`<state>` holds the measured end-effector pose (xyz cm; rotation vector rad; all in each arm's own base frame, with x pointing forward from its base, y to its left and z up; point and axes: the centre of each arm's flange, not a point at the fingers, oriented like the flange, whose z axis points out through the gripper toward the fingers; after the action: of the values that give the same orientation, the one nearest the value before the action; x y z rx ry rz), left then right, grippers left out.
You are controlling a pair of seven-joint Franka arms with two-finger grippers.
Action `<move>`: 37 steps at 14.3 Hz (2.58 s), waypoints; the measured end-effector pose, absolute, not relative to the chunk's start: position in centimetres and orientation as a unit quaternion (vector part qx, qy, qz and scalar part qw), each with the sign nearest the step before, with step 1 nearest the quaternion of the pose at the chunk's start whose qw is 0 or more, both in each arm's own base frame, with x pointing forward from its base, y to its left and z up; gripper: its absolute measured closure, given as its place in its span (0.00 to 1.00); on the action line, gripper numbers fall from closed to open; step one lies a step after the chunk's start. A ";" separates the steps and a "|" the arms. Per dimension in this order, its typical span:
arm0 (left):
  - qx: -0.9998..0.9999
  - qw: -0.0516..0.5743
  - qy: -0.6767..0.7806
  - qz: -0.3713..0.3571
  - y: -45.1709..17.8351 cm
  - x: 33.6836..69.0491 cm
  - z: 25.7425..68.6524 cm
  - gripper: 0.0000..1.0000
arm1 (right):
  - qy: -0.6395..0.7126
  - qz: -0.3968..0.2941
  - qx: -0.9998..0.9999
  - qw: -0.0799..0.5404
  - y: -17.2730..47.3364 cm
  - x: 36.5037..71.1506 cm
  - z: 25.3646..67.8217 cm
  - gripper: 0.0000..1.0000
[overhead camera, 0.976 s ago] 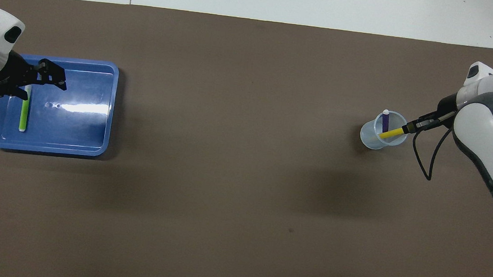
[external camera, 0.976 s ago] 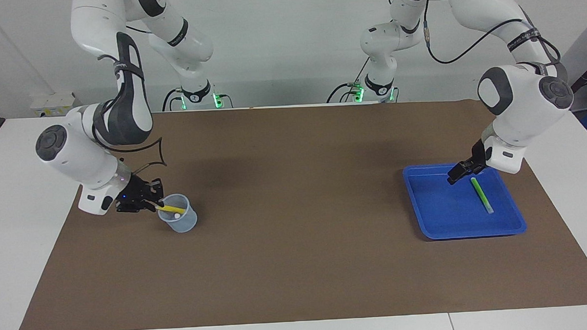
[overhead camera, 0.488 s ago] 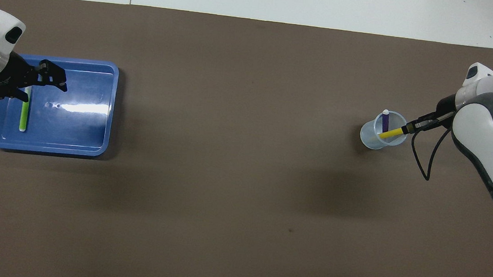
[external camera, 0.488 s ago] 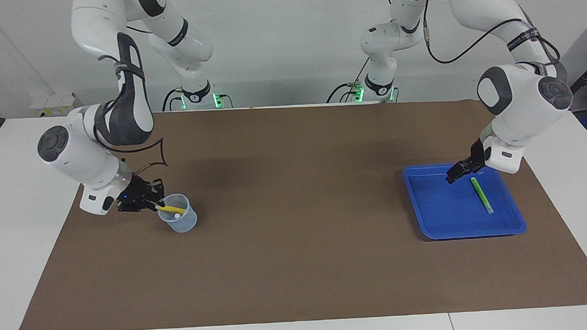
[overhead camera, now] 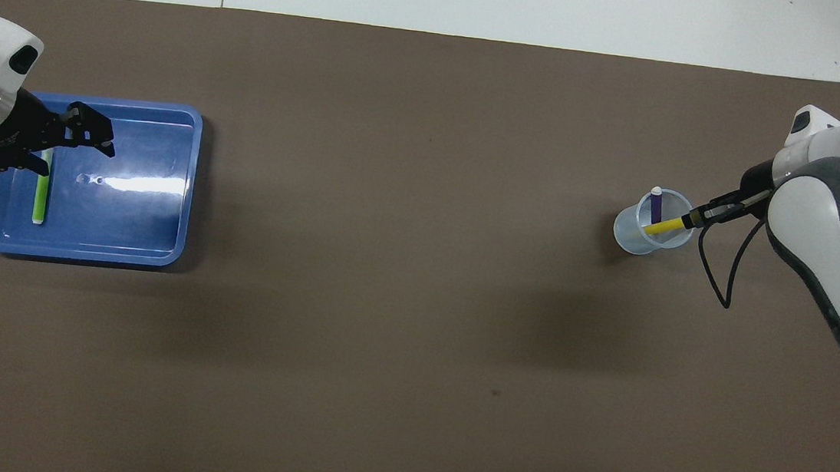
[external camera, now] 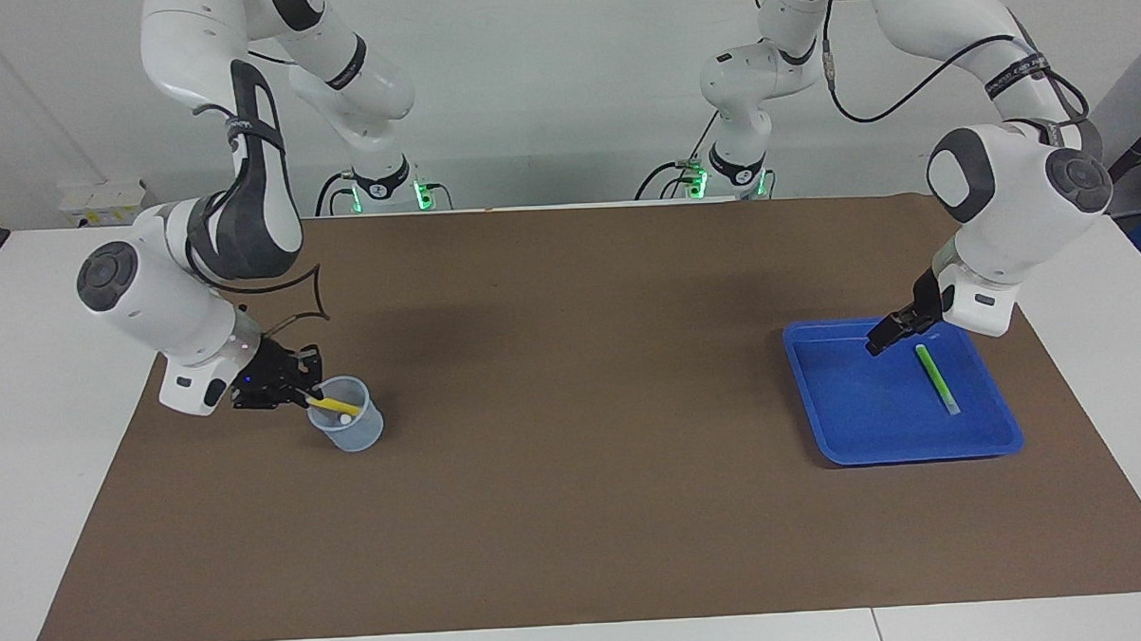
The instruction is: Right arm passes pens to left for tray arrangement
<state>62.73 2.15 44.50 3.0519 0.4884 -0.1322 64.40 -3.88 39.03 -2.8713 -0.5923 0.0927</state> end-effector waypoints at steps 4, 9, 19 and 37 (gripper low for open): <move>0.986 0.024 0.158 -0.043 2.2 62.7 44.5 0.00 | -0.205 0.036 -0.973 0.104 -3.5 64.3 39.2 0.80; 0.986 0.024 0.158 -0.042 2.1 62.7 44.5 0.00 | -0.219 0.036 -0.970 0.101 -1.8 64.3 40.1 0.80; 0.984 0.041 0.166 -0.048 1.6 62.5 44.9 0.00 | -0.233 0.024 -0.969 0.079 -1.1 64.3 44.3 0.81; 0.911 0.126 0.359 -0.157 -4.4 60.3 46.5 0.01 | -0.183 -0.054 -0.979 0.069 2.2 59.7 58.5 0.81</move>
<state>60.34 -4.45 46.48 2.6541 1.0456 -0.4582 59.72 2.20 58.52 -2.9491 -0.5496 -0.1615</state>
